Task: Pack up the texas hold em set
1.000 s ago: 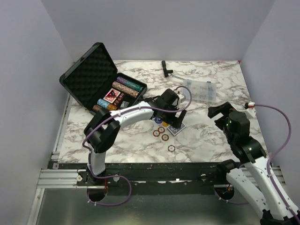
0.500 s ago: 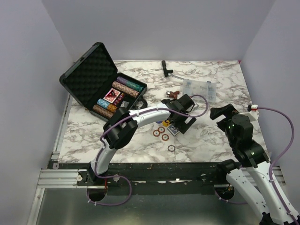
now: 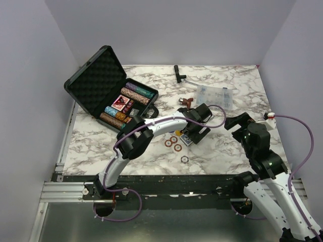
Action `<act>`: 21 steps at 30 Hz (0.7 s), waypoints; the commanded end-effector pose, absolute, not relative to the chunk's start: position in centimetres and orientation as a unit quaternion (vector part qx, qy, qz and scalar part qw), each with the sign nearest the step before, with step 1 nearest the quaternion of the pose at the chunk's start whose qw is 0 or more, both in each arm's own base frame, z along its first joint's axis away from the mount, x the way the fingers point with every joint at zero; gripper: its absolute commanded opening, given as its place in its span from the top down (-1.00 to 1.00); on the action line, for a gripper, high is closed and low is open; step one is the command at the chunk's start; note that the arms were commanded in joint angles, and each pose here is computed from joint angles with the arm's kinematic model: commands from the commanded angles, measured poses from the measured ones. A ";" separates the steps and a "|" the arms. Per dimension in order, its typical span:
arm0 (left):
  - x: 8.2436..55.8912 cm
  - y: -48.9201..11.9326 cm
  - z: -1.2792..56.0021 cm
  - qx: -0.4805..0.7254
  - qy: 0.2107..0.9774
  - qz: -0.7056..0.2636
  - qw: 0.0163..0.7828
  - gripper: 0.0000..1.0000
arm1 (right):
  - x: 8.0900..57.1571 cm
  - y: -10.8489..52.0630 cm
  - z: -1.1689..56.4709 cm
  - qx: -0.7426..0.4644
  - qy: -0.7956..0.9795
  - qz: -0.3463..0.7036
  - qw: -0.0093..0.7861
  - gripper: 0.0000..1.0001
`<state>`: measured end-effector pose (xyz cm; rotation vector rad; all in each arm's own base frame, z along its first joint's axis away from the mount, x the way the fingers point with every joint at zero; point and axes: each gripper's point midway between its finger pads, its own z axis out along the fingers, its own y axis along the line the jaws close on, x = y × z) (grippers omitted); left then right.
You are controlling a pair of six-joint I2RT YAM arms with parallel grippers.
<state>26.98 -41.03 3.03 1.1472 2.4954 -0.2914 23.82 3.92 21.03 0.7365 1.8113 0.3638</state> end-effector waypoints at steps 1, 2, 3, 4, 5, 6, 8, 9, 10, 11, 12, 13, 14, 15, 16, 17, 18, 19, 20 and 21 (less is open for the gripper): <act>26.7 -41.7 2.6 0.420 0.883 -0.094 0.187 -0.68 | 23.8 4.2 20.0 0.308 0.774 0.154 0.532 -0.85; 26.6 -41.8 2.6 0.421 0.882 -0.096 0.186 -0.62 | 23.8 4.2 19.9 0.308 0.774 0.153 0.531 -0.85; 26.5 -41.9 2.6 0.423 0.882 -0.097 0.184 -0.55 | 23.8 4.2 19.9 0.308 0.774 0.154 0.531 -0.85; 26.4 -42.0 2.6 0.424 0.881 -0.098 0.185 -0.45 | 23.8 4.2 19.9 0.308 0.774 0.153 0.531 -0.85; 26.5 -42.0 2.7 0.423 0.881 -0.097 0.186 -0.36 | 23.8 4.2 19.9 0.309 0.774 0.153 0.531 -0.85; 26.5 -41.9 2.8 0.424 0.881 -0.094 0.188 -0.29 | 23.8 4.2 19.9 0.308 0.773 0.153 0.533 -0.85; 26.8 -41.7 3.4 0.424 0.880 -0.088 0.196 -0.12 | 23.8 4.2 20.0 0.309 0.772 0.153 0.533 -0.85; 26.9 -41.6 4.0 0.424 0.878 -0.086 0.204 -0.05 | 23.7 4.1 19.9 0.309 0.772 0.152 0.533 -0.85; 27.0 -41.4 4.5 0.424 0.877 -0.085 0.211 0.01 | 23.7 4.1 19.9 0.309 0.772 0.152 0.533 -0.85; 27.2 -41.3 5.1 0.423 0.875 -0.085 0.219 0.06 | 23.7 4.1 19.8 0.310 0.773 0.151 0.533 -0.85; 27.2 -41.1 5.9 0.422 0.873 -0.085 0.228 0.10 | 23.7 4.1 19.8 0.310 0.773 0.151 0.533 -0.85; 27.3 -40.9 6.5 0.421 0.872 -0.083 0.235 0.13 | 23.7 4.0 19.7 0.311 0.773 0.150 0.533 -0.85; 27.4 -40.7 7.4 0.421 0.870 -0.083 0.243 0.18 | 23.8 4.1 19.7 0.310 0.773 0.150 0.532 -0.85; 27.5 -40.3 8.1 0.421 0.868 -0.080 0.250 0.21 | 23.8 4.0 19.7 0.311 0.773 0.149 0.533 -0.85; 27.6 -39.9 9.0 0.419 0.867 -0.078 0.259 0.23 | 23.8 4.0 19.7 0.311 0.772 0.149 0.533 -0.85; 27.8 -39.3 9.7 0.417 0.866 -0.076 0.265 0.23 | 23.8 4.0 19.7 0.309 0.773 0.148 0.534 -0.85; 27.9 -38.6 10.4 0.412 0.866 -0.073 0.273 0.23 | 23.8 4.0 19.8 0.309 0.772 0.148 0.535 -0.85; 28.3 -37.7 11.2 0.405 0.867 -0.072 0.280 0.23 | 23.8 4.0 19.8 0.307 0.773 0.148 0.535 -0.85; 28.6 -36.6 11.8 0.397 0.869 -0.072 0.285 0.23 | 23.8 3.9 19.7 0.306 0.773 0.145 0.536 -0.85; 28.8 -35.4 12.4 0.390 0.871 -0.071 0.289 0.23 | 23.8 3.9 19.7 0.305 0.773 0.144 0.537 -0.85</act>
